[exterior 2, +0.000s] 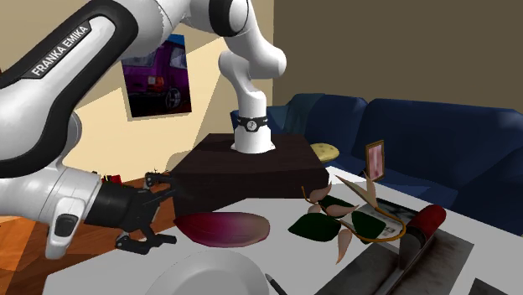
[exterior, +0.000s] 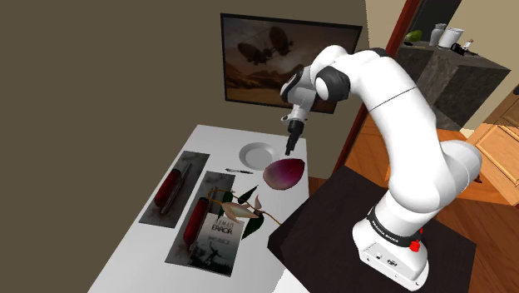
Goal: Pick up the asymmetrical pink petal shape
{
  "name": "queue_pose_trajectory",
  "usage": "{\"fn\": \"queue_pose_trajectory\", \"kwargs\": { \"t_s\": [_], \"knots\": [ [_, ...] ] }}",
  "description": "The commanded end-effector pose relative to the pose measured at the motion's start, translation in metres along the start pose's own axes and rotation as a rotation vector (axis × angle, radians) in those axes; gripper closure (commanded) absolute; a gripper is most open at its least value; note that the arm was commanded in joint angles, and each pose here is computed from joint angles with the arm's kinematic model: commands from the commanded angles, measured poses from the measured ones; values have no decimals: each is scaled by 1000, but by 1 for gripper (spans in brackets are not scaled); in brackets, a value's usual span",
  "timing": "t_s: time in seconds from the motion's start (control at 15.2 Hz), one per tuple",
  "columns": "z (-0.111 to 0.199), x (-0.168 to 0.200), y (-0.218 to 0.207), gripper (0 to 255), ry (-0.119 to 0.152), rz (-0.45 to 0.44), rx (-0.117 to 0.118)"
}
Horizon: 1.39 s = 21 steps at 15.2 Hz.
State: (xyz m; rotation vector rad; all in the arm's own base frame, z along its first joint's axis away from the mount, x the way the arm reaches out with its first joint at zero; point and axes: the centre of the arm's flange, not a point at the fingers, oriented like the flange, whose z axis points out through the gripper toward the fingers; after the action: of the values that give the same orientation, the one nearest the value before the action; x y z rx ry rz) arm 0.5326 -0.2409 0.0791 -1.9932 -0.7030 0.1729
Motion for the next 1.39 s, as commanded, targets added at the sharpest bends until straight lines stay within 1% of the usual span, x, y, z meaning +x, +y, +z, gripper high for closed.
{"fn": "queue_pose_trajectory", "kwargs": {
  "t_s": [0.0, 0.33, 0.46, 0.53, 1.12, 1.32],
  "knots": [
    [6, 1, 14, 0, 1, -11, 13],
    [20, -3, 36, 0, 1, -11, 13],
    [22, -4, 39, 0, 1, -11, 13],
    [22, -4, 38, 255, 1, -11, 13],
    [22, -4, 39, 255, 1, -11, 13],
    [13, -1, 25, 255, 1, -11, 13]
  ]
}}
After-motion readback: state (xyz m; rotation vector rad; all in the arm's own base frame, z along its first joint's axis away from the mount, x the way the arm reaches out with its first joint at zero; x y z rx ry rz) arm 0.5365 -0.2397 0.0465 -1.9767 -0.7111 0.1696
